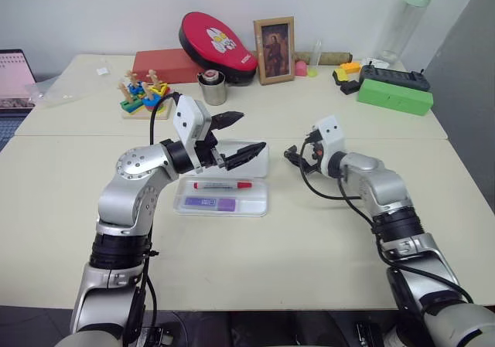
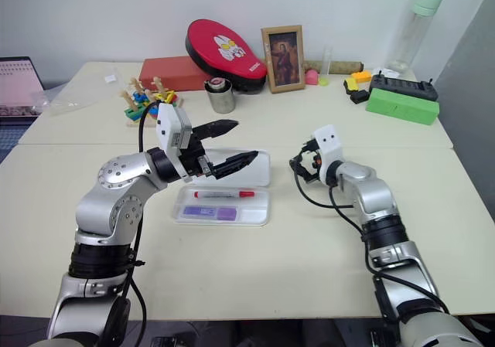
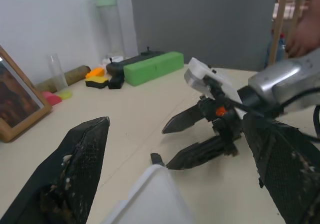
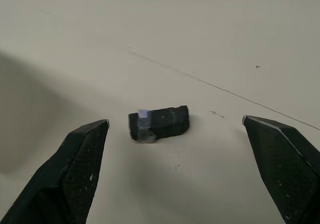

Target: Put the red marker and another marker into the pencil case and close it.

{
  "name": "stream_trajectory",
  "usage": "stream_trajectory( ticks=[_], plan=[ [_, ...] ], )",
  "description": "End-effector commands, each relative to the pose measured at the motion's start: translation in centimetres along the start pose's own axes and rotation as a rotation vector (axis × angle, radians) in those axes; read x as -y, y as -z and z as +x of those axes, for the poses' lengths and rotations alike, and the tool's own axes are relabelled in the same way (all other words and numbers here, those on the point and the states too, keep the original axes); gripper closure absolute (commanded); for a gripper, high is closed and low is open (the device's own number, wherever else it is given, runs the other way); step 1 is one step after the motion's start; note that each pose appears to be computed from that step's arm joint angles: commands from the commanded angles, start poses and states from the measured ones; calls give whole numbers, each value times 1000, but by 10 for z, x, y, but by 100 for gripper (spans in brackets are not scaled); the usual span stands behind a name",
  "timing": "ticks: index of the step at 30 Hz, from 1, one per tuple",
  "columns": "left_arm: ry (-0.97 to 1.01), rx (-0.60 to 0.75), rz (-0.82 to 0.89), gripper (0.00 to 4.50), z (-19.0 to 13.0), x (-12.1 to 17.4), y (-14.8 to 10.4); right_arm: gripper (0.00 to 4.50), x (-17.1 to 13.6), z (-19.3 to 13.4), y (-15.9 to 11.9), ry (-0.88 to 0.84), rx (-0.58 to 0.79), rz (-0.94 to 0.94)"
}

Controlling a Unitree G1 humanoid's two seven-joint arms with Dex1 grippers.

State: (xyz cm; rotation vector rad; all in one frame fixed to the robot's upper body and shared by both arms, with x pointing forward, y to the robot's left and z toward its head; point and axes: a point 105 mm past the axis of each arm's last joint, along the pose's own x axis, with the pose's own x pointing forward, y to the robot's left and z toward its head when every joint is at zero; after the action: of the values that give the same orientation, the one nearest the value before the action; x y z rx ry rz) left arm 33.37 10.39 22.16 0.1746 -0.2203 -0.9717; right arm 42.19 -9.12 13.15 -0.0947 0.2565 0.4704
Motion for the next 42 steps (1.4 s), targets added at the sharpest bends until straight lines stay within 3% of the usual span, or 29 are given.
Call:
stream_trajectory(
  ticks=[1, 8, 14, 17, 34, 42],
  plan=[
    [-15, 20, 32, 5, 0, 4, -8, 0, 2, 4, -9, 93, 23, 42],
    [-42, 24, 40, 5, 0, 0, -9, 0, -18, 3, -14, 102, 36, 88],
    [-36, 11, 54, 5, 3, 0, -7, 0, -29, 5, 5, 110, -23, 105],
    [-37, 14, 58, 0, 4, -1, -8, 46, -32, 7, 10, 117, -42, 99],
    [-29, 10, 66, 0, 6, 1, -10, 445, -35, 22, 21, 167, -43, 90],
    [-33, 2, 65, 0, 4, 0, -8, 449, -32, 18, 18, 167, -32, 58]
  ],
)
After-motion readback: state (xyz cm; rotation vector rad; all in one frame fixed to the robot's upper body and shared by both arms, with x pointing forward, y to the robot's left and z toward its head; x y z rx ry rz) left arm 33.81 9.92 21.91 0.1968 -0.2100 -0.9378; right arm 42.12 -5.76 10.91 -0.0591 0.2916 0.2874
